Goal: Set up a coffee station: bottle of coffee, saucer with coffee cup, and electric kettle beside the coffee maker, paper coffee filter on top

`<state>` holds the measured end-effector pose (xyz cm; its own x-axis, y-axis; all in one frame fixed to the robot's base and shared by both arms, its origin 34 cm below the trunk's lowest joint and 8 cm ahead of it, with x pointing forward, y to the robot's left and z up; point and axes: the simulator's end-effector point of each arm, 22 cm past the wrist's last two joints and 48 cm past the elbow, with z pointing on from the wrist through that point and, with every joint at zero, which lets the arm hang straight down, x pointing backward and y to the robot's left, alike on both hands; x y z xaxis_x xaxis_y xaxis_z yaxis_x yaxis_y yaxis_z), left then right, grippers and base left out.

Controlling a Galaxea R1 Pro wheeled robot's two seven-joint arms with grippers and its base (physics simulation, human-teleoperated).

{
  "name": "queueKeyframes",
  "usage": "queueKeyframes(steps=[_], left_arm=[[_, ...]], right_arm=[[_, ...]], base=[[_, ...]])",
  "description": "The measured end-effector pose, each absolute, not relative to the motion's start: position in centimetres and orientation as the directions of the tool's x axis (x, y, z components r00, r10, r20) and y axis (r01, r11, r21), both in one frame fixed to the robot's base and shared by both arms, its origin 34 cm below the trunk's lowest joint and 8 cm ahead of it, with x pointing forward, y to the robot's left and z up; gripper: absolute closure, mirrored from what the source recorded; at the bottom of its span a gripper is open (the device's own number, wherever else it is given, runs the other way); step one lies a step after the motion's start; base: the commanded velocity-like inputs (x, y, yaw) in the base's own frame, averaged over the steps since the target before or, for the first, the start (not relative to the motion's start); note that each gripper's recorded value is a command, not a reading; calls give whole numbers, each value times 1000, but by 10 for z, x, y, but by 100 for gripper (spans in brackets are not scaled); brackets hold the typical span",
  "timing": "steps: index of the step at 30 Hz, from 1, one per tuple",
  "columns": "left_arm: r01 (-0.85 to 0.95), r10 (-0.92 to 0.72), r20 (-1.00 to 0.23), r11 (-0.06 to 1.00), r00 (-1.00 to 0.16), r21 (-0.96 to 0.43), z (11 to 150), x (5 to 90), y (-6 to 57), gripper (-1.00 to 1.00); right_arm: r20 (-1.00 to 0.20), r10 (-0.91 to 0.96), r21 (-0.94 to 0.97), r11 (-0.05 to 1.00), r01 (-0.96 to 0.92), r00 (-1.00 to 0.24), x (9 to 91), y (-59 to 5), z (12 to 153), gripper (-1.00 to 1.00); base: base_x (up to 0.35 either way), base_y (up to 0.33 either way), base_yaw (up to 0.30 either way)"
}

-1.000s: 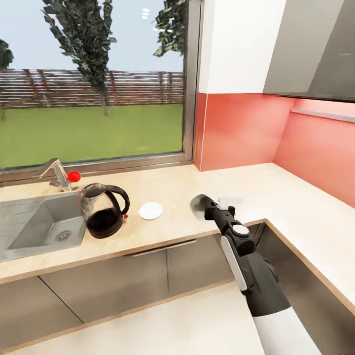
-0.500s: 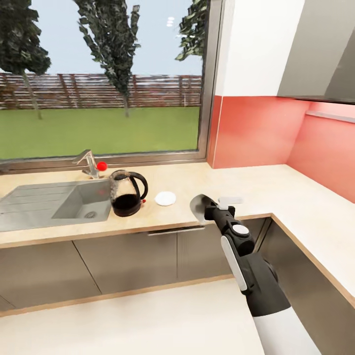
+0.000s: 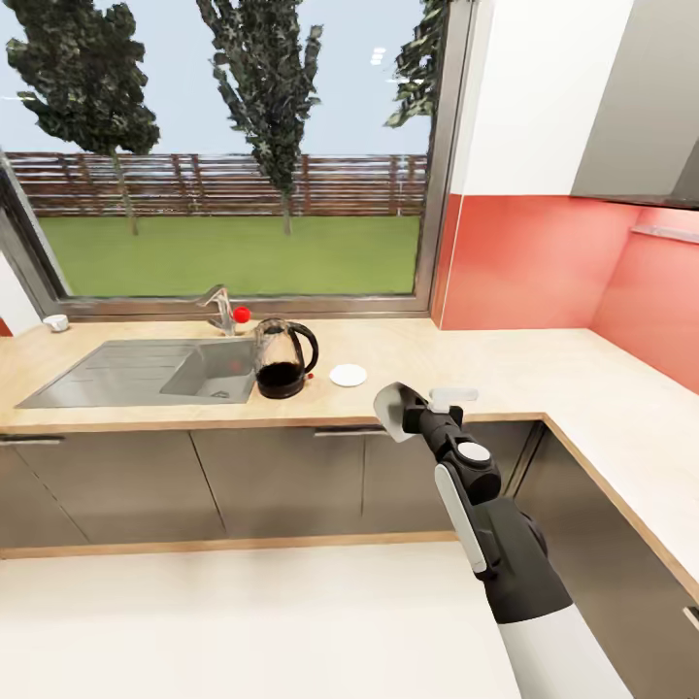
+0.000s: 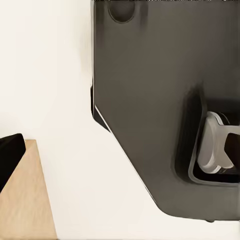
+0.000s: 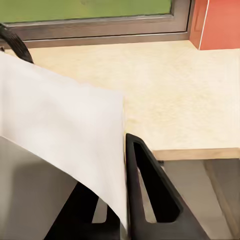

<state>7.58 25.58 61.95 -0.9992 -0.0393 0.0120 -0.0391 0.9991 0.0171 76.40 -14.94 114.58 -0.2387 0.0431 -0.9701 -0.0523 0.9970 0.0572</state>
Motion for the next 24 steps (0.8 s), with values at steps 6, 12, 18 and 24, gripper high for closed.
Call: queueKeyframes(steps=[6, 12, 18, 24], left_arm=[[-39, -39, 5, 999, -999, 18, 619, 78, 257, -100], [-39, -39, -3, 999, -999, 19, 619, 82, 258, -100], [-69, -69, -18, 997, -997, 31, 618, 90, 265, -100], [-142, -138, -89, 989, -986, 41, 617, 122, 273, -100]], right_arm=[[-971, 43, 57, 997, -52, -234, 763, -150, 1150, 100], [-973, 43, 56, 997, -53, -228, 762, -150, 1154, 100], [-974, 42, 56, 997, -54, -222, 761, -149, 1157, 100], [-975, 42, 55, 997, -54, -217, 760, -149, 1161, 100]], base=[[-195, -4, 219], [-17, 0, 219], [-1, 0, 219], [0, 0, 219]])
